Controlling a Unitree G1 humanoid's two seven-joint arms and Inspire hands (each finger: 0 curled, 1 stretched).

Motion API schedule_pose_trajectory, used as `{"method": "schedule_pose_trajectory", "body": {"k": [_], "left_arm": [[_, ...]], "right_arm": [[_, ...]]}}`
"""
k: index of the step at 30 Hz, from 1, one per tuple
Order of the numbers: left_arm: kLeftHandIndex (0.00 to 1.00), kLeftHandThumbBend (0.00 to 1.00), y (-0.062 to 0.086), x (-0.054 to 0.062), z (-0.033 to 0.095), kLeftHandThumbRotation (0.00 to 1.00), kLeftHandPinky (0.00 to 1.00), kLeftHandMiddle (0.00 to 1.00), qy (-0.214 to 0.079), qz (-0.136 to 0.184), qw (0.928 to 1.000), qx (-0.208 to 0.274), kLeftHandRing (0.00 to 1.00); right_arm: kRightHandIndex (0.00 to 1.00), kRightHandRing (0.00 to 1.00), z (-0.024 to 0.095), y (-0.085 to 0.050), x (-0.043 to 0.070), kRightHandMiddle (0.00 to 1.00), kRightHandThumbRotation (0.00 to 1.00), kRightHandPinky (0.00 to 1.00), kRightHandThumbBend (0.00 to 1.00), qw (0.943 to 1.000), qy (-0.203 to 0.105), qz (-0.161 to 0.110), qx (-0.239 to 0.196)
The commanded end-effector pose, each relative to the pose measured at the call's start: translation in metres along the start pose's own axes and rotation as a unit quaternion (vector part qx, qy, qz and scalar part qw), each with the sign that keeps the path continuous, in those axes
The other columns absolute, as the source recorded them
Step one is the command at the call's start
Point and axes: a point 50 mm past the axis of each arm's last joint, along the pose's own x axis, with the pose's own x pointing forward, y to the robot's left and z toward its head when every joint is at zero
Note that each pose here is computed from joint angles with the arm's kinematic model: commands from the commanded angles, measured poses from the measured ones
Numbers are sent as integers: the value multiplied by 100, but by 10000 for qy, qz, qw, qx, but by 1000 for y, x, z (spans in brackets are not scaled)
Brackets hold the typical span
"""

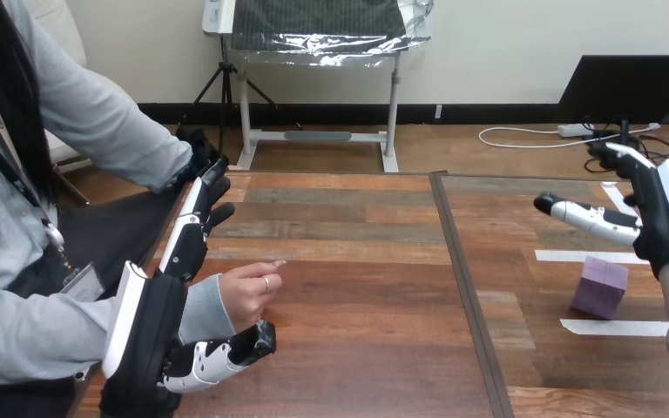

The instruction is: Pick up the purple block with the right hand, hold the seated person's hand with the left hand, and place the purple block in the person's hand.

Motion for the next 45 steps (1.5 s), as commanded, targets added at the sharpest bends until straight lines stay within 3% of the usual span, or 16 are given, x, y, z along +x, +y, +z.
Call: {"method": "schedule_pose_trajectory", "body": {"k": [1,15,25,45], "left_arm": [[96,100,4,12,5,79,89,98,-371,61,9993,-5,96],[96,100,6,11,7,75,90,99,-386,12,9992,-113,97],[96,100,7,9,8,75,90,99,-391,1,9992,-94,97],[95,100,8,6,10,74,90,99,-402,91,9991,-93,96]], "right_arm": [[85,86,18,-21,17,83,65,72,100,9994,-198,-266,-62],[85,83,6,-16,14,82,62,70,100,9996,279,-2,-32],[86,85,-1,-11,11,83,63,73,100,9986,490,152,-156],[85,82,-12,1,4,80,65,72,100,9950,826,465,-308]]}}
